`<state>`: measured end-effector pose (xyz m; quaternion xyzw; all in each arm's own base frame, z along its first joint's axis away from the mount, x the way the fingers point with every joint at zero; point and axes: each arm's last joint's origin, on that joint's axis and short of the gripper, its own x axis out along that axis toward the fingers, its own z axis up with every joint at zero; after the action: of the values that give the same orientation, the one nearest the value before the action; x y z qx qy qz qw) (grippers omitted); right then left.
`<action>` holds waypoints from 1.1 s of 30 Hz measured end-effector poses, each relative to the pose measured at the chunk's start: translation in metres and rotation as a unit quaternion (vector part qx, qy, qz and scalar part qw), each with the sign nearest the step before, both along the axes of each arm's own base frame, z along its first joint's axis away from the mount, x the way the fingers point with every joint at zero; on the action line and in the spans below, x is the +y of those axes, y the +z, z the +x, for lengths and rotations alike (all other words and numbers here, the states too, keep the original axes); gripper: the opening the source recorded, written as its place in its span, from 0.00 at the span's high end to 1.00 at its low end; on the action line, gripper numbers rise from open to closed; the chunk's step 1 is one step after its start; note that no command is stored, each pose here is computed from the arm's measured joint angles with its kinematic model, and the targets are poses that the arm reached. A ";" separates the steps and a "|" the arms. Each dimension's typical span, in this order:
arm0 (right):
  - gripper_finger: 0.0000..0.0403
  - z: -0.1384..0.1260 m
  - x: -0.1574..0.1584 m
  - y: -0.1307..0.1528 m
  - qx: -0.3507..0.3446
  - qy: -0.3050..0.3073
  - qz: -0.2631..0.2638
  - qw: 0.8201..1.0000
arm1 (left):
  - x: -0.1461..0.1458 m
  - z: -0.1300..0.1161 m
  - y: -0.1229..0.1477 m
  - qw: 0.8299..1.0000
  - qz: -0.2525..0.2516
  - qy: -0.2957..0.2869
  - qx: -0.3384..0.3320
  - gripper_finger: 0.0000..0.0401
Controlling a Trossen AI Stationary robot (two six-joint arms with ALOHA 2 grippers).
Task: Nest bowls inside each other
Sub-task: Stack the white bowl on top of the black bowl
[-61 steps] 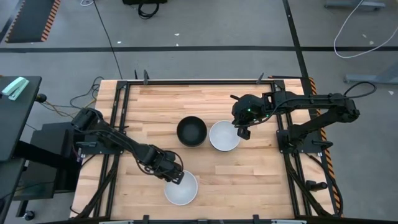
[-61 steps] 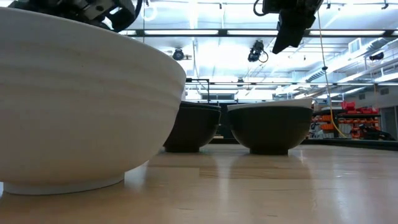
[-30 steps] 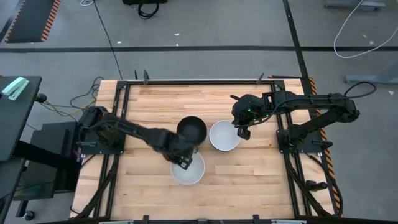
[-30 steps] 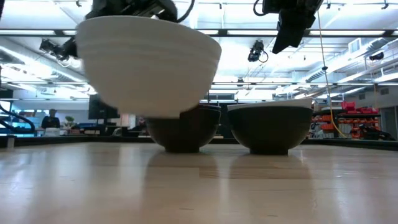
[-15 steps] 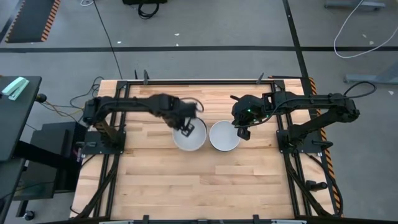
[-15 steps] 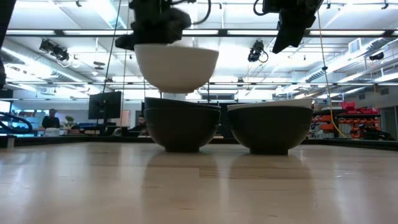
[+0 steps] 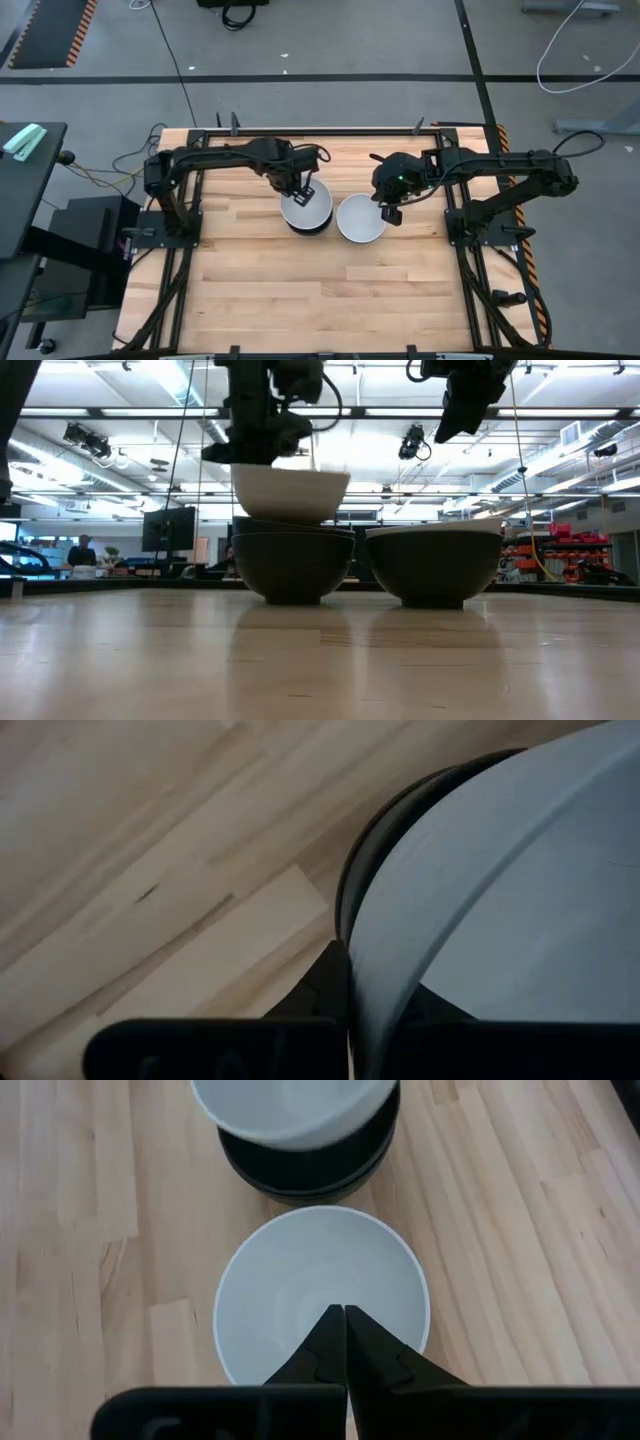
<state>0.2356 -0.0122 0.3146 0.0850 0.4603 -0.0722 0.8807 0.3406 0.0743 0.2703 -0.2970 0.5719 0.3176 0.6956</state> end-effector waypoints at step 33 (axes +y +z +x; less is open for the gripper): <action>0.99 0.000 0.000 0.000 -0.001 -0.001 0.001 1.000 | 0.027 0.022 -0.042 0.994 -0.102 -0.032 -0.015 0.87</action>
<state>0.2357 -0.0123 0.3146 0.0862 0.4596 -0.0729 0.8809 0.3626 0.1015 0.2286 -0.3527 0.6004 0.2306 0.6797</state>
